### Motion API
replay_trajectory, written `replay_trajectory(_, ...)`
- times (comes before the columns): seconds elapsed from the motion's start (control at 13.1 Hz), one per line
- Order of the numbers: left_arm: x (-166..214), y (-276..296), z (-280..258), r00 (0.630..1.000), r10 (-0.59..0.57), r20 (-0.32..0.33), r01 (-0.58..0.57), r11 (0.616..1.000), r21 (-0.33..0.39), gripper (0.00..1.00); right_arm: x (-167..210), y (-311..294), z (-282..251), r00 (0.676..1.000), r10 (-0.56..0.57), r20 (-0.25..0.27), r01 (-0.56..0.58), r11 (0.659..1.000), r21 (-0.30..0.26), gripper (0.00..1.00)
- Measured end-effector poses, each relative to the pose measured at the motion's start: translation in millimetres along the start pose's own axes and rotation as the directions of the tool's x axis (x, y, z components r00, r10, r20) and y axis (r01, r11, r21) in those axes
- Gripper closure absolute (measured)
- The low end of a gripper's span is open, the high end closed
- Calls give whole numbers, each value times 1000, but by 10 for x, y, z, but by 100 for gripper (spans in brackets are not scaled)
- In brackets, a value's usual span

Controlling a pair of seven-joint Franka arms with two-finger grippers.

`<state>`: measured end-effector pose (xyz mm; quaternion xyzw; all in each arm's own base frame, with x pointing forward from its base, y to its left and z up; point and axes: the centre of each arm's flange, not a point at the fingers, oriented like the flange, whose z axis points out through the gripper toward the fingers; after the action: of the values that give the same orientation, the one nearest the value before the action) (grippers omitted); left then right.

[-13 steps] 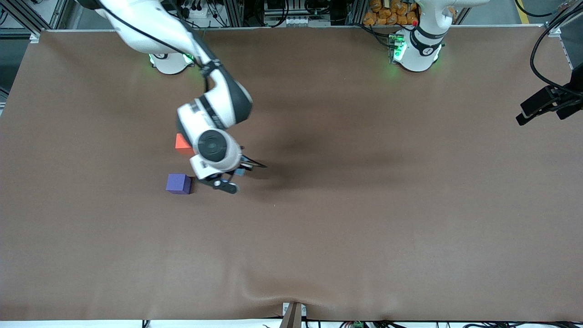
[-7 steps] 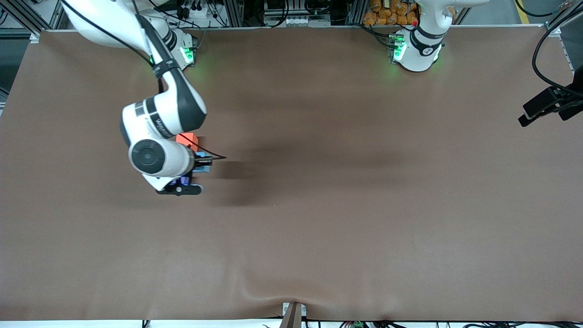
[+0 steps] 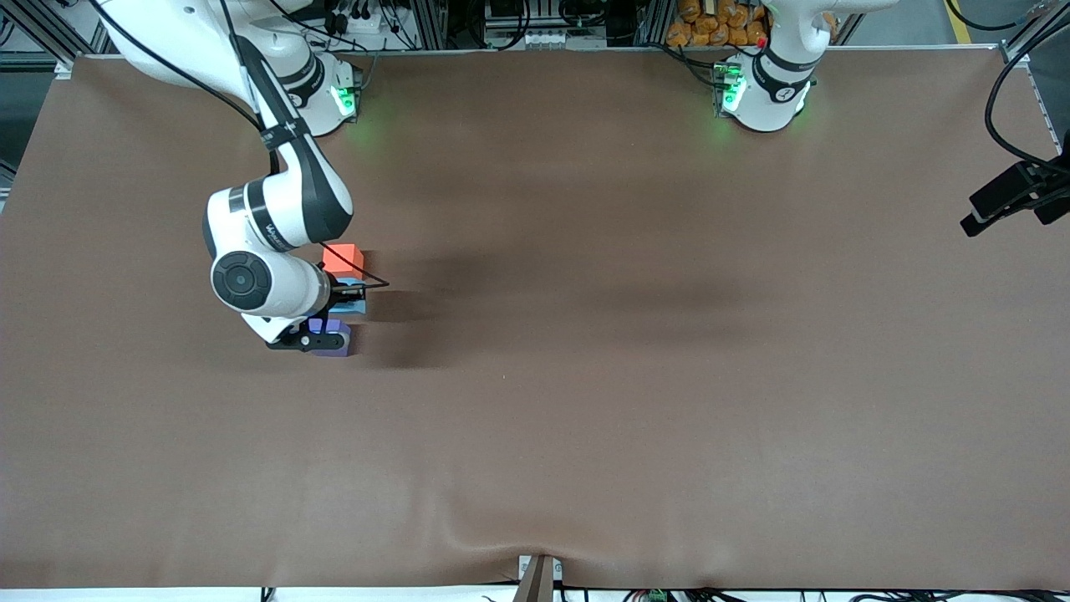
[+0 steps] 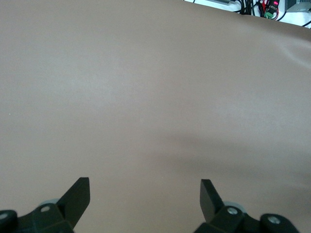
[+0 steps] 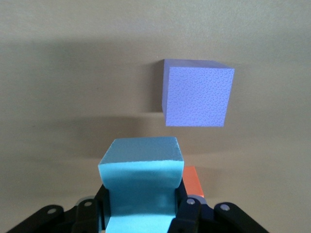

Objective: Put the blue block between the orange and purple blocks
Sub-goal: 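Carry the light-blue block with the right gripper between orange and purple blocks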

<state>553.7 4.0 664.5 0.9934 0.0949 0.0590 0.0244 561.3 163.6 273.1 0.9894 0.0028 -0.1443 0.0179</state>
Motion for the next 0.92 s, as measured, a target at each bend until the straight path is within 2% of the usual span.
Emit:
replay_trajectory(0.46,64,10,34,1000,0,-24,0,1000,-4,0,-8,253,303,999,-29,-25,29,1000,10,48)
replay_trajectory(0.92,85,-52,35,1000,-11,-27,11,1000,-3,0,-64,474,647,997,8,-82,-6,1000,21,48)
